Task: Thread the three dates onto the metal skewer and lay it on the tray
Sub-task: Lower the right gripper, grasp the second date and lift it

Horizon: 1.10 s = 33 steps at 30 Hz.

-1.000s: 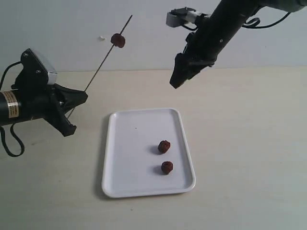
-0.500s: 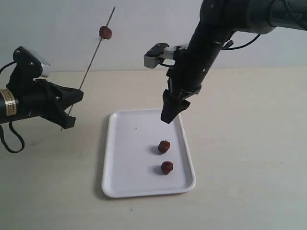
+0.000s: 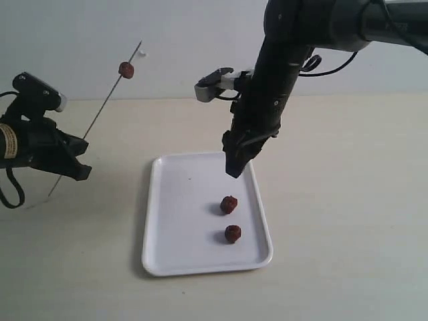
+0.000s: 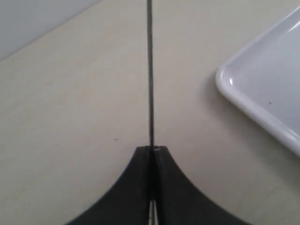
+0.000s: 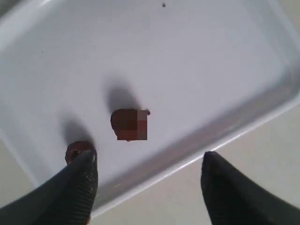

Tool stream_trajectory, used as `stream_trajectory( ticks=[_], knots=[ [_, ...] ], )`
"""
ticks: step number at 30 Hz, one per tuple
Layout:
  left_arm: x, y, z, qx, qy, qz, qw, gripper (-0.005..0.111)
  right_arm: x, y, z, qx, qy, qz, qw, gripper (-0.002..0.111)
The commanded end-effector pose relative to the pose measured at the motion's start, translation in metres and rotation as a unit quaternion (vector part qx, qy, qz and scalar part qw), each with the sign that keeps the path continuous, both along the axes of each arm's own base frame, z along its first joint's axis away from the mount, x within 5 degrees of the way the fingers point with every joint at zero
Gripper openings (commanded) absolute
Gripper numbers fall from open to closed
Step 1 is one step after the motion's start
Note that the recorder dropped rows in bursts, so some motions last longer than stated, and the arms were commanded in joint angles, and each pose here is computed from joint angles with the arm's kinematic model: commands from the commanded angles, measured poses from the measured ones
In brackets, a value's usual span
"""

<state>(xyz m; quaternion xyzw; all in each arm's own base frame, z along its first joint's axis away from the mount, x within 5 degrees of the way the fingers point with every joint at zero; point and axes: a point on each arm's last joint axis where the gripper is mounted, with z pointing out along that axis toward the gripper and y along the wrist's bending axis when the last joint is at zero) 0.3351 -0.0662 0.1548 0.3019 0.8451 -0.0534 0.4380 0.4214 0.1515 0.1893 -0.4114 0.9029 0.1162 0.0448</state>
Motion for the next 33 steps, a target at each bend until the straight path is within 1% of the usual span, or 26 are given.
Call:
stream_trajectory(
  ticks=[1, 2, 4, 8, 10, 11, 15, 21, 23, 33],
  knots=[
    [-0.001, -0.002, 0.011, -0.002, -0.014, -0.004, 1.0, 0.0, -0.009, 0.015, -0.03, -0.024, 0.035, 0.016, 0.999, 0.062],
    [-0.001, -0.002, 0.013, -0.003, -0.016, -0.004, 1.0, 0.0, -0.009, 0.023, -0.041, -0.044, 0.021, 0.031, 0.998, 0.062],
    [-0.001, -0.002, 0.013, -0.003, -0.016, -0.004, 1.0, 0.0, -0.008, 0.028, -0.045, -0.062, 0.007, 0.03, 0.998, 0.062],
    [-0.001, -0.002, 0.013, -0.006, -0.017, -0.005, 1.0, 0.0, -0.011, 0.039, -0.045, -0.056, 0.001, 0.005, 0.998, 0.062],
    [-0.001, -0.002, 0.013, -0.008, -0.016, -0.003, 1.0, 0.0, -0.009, 0.038, -0.048, -0.061, -0.005, -0.017, 0.998, 0.062],
    [-0.001, -0.002, 0.013, -0.01, -0.014, 0.0, 1.0, 0.0, -0.008, 0.034, -0.052, -0.075, -0.017, -0.025, 0.997, 0.062],
    [-0.001, -0.002, 0.013, -0.014, -0.011, 0.005, 1.0, 0.0, -0.012, 0.031, -0.065, -0.08, -0.024, -0.025, 0.996, 0.062],
    [-0.001, -0.002, 0.011, -0.014, -0.01, 0.004, 1.0, 0.0, -0.014, 0.035, -0.066, -0.057, -0.014, -0.039, 0.998, 0.062],
    [-0.001, -0.002, 0.011, -0.014, -0.01, 0.004, 1.0, 0.0, -0.014, 0.035, -0.066, -0.057, -0.014, -0.04, 0.997, 0.062],
    [-0.001, -0.002, 0.011, -0.015, -0.009, 0.006, 1.0, 0.0, -0.013, 0.032, -0.066, -0.073, -0.009, -0.095, 0.993, 0.062]
  ],
)
